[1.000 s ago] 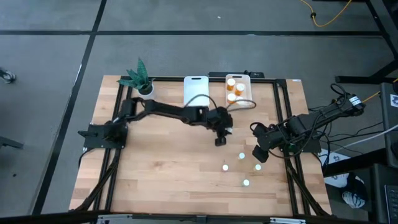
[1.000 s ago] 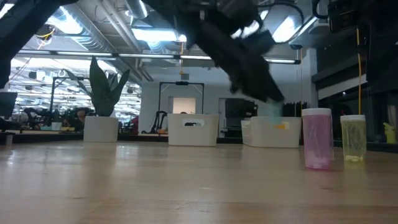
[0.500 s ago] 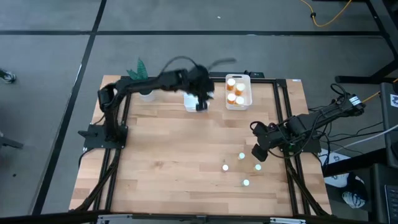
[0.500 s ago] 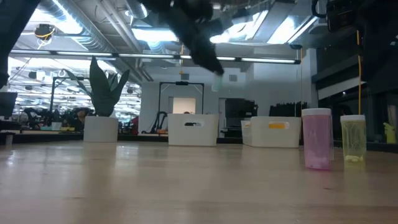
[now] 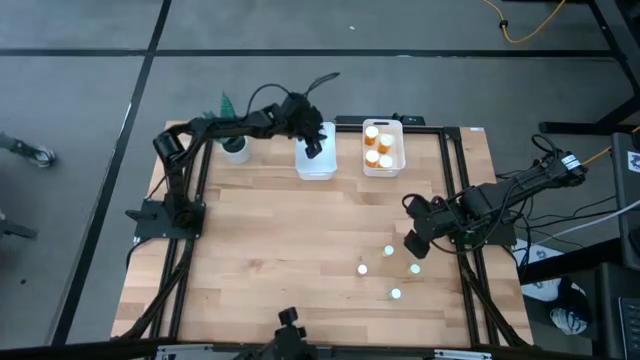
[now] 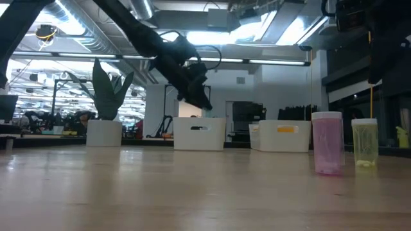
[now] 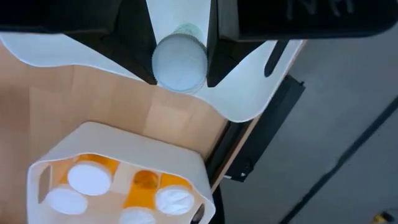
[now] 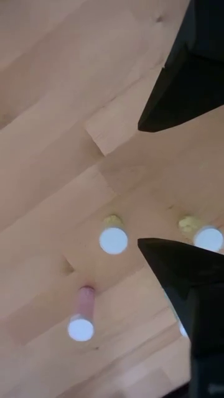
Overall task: Pick and place medicine bottles into bin by pill shape (circle, oval)
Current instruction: Put the small green tablet bottle into the left white bin
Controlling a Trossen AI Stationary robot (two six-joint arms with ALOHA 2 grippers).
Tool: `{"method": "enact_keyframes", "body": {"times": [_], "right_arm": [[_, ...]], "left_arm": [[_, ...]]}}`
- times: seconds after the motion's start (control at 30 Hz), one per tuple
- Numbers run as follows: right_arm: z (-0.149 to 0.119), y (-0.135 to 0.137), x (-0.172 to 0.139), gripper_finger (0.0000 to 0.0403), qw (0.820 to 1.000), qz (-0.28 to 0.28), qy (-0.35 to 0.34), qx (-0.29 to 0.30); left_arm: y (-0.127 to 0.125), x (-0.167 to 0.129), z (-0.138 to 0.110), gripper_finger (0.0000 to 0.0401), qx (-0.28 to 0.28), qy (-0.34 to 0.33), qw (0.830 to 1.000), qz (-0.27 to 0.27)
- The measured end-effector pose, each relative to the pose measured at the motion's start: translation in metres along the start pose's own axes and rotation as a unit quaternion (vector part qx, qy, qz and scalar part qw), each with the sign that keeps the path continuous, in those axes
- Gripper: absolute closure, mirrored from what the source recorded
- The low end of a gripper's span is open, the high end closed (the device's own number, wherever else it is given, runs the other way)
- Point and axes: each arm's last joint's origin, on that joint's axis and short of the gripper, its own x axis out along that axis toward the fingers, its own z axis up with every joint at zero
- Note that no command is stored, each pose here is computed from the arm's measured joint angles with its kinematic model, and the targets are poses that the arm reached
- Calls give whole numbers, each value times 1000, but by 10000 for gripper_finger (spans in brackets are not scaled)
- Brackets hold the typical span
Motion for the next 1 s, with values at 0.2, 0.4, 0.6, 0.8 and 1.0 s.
{"method": "enact_keyframes", "body": {"times": [0.2, 0.4, 0.6, 0.8, 1.0], "right_arm": [[1, 0, 0, 108, 1000, -6, -11, 0], [1, 0, 0, 108, 1000, -5, -11, 1], [1, 0, 0, 108, 1000, -4, -10, 1], [1, 0, 0, 108, 1000, -3, -11, 2], [1, 0, 0, 108, 1000, -3, -11, 2]], "left_arm": [[-5, 8, -10, 306, 5, -2, 1000, 11], [-7, 30, -28, 306, -15, 30, 999, 12], [-10, 43, -31, 306, -17, 15, 999, 33], [-9, 42, -30, 306, -17, 16, 999, 46], [-9, 42, -32, 280, -21, 25, 998, 48]]}}
